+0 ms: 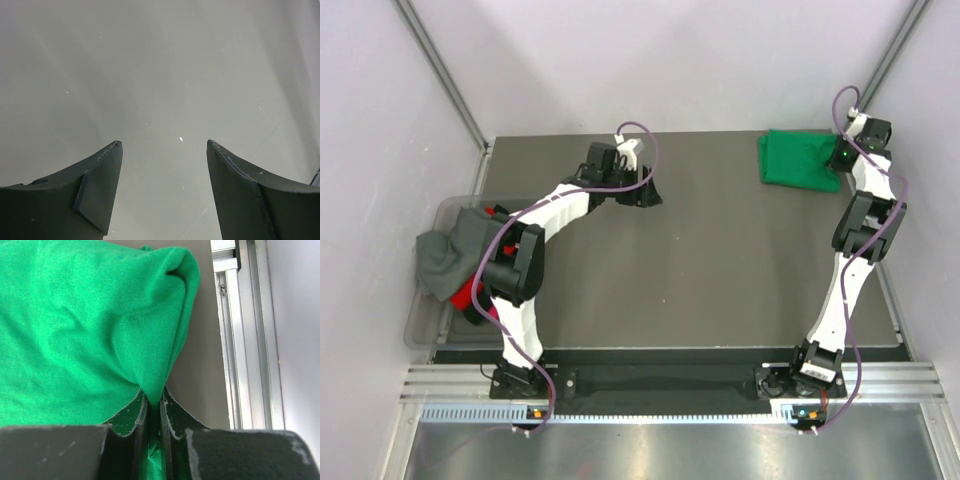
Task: Fold and stack the t-shirts
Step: Neatly place the folded tshirt to the corner
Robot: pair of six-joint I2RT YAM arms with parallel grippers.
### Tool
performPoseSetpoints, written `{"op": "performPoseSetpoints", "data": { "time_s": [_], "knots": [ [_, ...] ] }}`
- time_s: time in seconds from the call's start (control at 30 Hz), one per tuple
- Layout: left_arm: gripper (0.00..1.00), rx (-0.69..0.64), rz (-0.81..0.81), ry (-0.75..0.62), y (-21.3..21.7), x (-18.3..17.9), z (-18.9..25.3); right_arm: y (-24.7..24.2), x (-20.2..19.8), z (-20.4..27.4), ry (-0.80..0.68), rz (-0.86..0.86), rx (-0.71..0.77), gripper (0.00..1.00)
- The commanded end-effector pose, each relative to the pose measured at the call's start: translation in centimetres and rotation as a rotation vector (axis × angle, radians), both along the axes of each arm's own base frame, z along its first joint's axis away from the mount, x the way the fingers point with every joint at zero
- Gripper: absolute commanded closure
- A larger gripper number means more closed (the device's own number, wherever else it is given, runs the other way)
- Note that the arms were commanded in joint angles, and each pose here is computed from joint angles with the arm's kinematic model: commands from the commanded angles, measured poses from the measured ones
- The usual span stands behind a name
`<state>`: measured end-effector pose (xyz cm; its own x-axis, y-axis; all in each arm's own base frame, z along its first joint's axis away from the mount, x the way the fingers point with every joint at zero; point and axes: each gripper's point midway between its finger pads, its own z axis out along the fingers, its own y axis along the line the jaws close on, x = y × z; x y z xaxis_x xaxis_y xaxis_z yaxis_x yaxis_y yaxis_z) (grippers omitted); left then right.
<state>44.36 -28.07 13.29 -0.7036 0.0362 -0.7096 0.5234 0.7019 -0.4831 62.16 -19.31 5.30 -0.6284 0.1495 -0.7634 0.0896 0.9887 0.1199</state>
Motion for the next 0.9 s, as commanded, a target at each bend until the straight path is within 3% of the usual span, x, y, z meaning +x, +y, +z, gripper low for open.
{"op": "performPoseSetpoints", "data": {
  "time_s": [0.0, 0.4, 0.5, 0.53, 0.63, 0.67, 0.7, 0.77, 0.8, 0.87],
  "knots": [
    [0.27, 0.004, -0.013, -0.072, -0.1, -0.1, 2.2, -2.3, 1.9, 3.2, -0.111, -0.031, -0.060, 0.99],
    [0.27, 0.056, -0.038, -0.090, -1.2, -0.6, 1.6, -1.5, 3.0, 3.4, -0.142, -0.007, -0.073, 0.96],
    [0.27, 0.068, -0.043, -0.101, -1.5, -0.7, 1.7, -1.4, 3.1, 4.0, -0.157, -0.007, -0.069, 0.64],
    [0.27, 0.072, -0.046, -0.105, -1.6, -0.8, 1.7, -1.4, 2.4, 4.2, -0.150, -0.021, -0.070, 0.41],
    [0.25, 0.086, -0.025, -0.127, -1.3, -0.4, 2.3, -1.6, 1.0, 8.9, -0.274, -0.053, -0.130, 0.20],
    [0.25, 0.097, -0.009, -0.135, -1.1, -0.2, 2.5, -1.6, 0.6, 10.7, -0.314, -0.057, -0.154, 0.05],
    [0.23, 0.109, 0.000, -0.157, -0.8, -0.1, 3.1, -1.3, -0.1, 15.2, -0.392, -0.057, -0.191, 0.00],
    [0.22, 0.161, 0.054, -0.196, 0.4, 0.7, 3.7, -0.5, -1.4, 16.8, -0.422, -0.042, -0.201, 0.00],
    [0.21, 0.180, 0.067, -0.231, 0.9, 1.0, 4.6, 0.0, -2.6, 20.3, -0.467, -0.034, -0.222, 0.00],
    [0.21, 0.228, 0.103, -0.274, 2.0, 1.5, 5.5, 1.2, -4.4, 20.9, -0.435, -0.018, -0.220, 0.00]
  ]
}}
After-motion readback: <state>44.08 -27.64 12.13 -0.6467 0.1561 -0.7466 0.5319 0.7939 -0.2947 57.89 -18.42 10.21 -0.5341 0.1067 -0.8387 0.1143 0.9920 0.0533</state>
